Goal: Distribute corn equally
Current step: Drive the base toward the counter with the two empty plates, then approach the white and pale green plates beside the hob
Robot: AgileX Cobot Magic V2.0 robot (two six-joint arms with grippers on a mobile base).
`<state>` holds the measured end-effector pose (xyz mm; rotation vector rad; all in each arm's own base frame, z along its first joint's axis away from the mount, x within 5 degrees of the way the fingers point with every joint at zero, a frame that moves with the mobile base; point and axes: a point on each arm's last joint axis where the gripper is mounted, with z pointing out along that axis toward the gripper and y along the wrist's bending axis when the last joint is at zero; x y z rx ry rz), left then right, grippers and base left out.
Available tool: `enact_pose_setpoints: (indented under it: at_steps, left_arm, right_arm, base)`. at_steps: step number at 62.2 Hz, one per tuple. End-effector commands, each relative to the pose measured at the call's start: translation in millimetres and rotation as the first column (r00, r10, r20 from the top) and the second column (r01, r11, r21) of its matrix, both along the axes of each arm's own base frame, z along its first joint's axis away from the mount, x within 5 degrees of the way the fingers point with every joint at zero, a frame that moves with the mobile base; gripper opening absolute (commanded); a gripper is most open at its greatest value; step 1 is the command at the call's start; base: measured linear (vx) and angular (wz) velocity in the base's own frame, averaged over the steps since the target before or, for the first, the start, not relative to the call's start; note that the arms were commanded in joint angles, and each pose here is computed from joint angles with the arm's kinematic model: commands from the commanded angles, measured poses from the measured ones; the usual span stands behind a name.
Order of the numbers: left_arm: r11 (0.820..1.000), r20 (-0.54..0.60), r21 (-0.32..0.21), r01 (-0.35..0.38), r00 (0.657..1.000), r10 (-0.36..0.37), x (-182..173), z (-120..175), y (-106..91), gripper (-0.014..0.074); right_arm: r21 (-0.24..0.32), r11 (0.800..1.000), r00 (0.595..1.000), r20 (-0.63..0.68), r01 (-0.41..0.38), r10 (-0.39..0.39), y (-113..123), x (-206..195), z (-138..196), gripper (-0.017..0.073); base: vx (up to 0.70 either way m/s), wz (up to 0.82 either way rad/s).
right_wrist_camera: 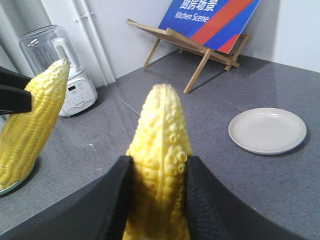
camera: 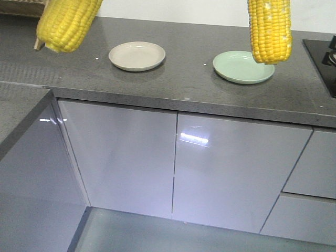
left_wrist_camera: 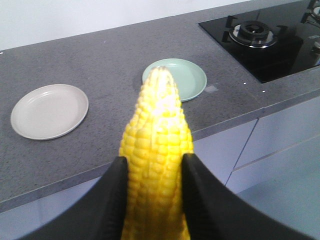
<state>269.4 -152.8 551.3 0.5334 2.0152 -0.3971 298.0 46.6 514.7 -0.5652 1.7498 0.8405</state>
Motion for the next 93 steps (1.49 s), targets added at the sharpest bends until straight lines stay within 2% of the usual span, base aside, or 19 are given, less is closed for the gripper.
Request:
enact_pose_setpoints:
  at_steps: [1,93]
  left_arm:
    - [0.999,0.083,-0.053,0.008,0.997,-0.004,-16.6,19.6,7.4,-0.0006]
    - [0.999,0.083,-0.054,0.009,0.997,-0.005,-16.6,19.6,7.3,-0.0006]
  right_arm:
    - [0.057,0.998,0.996,0.090,0.004,-0.009,1.0,-17.0,23.8,-0.0006]
    - [0.056,0.998,0.996,0.090,0.002,-0.007,1.0,-17.1,23.7,-0.0006]
  base:
    - [-0.02,-0.22]
    - [-0.01,-0.17]
